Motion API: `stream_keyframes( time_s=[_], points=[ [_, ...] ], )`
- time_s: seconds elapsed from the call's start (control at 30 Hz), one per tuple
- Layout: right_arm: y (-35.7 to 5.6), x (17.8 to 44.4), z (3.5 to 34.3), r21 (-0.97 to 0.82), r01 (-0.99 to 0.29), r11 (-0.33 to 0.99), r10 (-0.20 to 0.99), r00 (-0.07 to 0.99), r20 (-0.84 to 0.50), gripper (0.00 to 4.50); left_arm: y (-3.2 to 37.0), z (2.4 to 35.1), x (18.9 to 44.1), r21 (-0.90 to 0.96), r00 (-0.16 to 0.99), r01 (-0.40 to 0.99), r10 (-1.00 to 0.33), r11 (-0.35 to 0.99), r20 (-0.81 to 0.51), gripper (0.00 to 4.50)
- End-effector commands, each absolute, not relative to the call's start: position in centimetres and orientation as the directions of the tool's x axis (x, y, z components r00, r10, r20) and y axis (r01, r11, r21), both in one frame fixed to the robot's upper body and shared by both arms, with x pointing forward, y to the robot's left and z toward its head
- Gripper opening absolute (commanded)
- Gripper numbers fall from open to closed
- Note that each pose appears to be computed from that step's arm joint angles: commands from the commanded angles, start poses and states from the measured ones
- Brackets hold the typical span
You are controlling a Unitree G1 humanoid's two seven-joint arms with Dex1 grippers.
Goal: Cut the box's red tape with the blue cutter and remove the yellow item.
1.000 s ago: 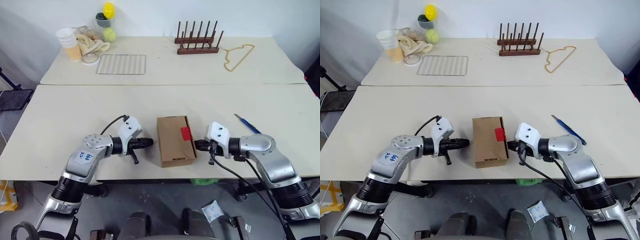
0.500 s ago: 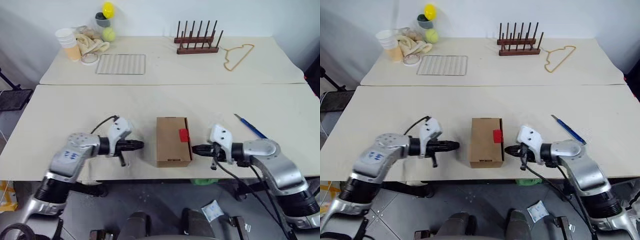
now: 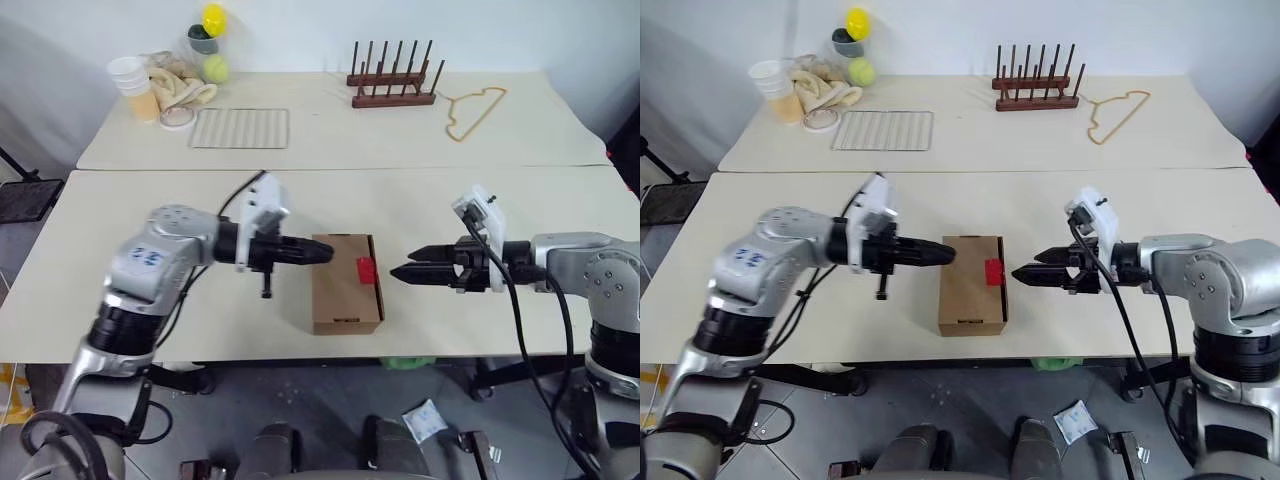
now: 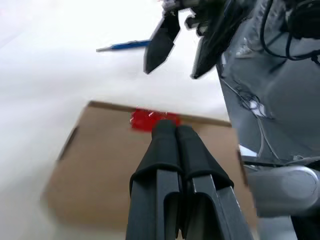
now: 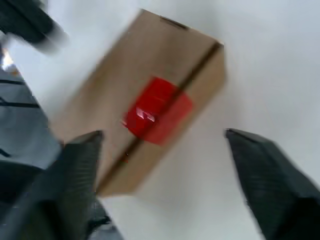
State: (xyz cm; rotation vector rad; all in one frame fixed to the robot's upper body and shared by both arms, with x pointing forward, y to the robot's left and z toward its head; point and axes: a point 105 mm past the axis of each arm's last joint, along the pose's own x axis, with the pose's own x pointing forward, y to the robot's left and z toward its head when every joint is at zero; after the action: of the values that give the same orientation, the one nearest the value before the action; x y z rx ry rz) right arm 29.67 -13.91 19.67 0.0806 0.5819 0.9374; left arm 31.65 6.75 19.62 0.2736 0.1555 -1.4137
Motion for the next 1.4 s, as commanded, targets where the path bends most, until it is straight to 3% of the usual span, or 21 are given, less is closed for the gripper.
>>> stream_keyframes(
  time_s=[0.03,0.37,1.07,1.4],
  points=[
    [-13.6,29.8,20.0,0.285,-0.728,0.624,0.76,0.48,-0.439,4.38,6.1,19.7,32.2,0.122,0.173,0.982,-0.946,0.144,-0.273,0.0],
    [-13.1,30.4,17.8,0.243,-0.694,0.677,0.7,0.507,-0.502,4.38,4.9,17.1,32.2,0.12,0.157,0.985,-0.923,0.122,-0.35,0.0],
    [-14.9,31.6,16.4,0.108,-0.677,0.728,0.602,0.556,-0.572,4.38,5.4,16.1,32.3,0.124,0.17,0.983,-0.907,0.132,-0.384,0.0],
    [-12.2,32.3,16.3,0.017,-0.707,0.707,0.588,0.575,-0.568,4.38,5.1,16.0,32.2,0.121,0.174,0.983,-0.909,0.138,-0.378,0.0]
  ],
)
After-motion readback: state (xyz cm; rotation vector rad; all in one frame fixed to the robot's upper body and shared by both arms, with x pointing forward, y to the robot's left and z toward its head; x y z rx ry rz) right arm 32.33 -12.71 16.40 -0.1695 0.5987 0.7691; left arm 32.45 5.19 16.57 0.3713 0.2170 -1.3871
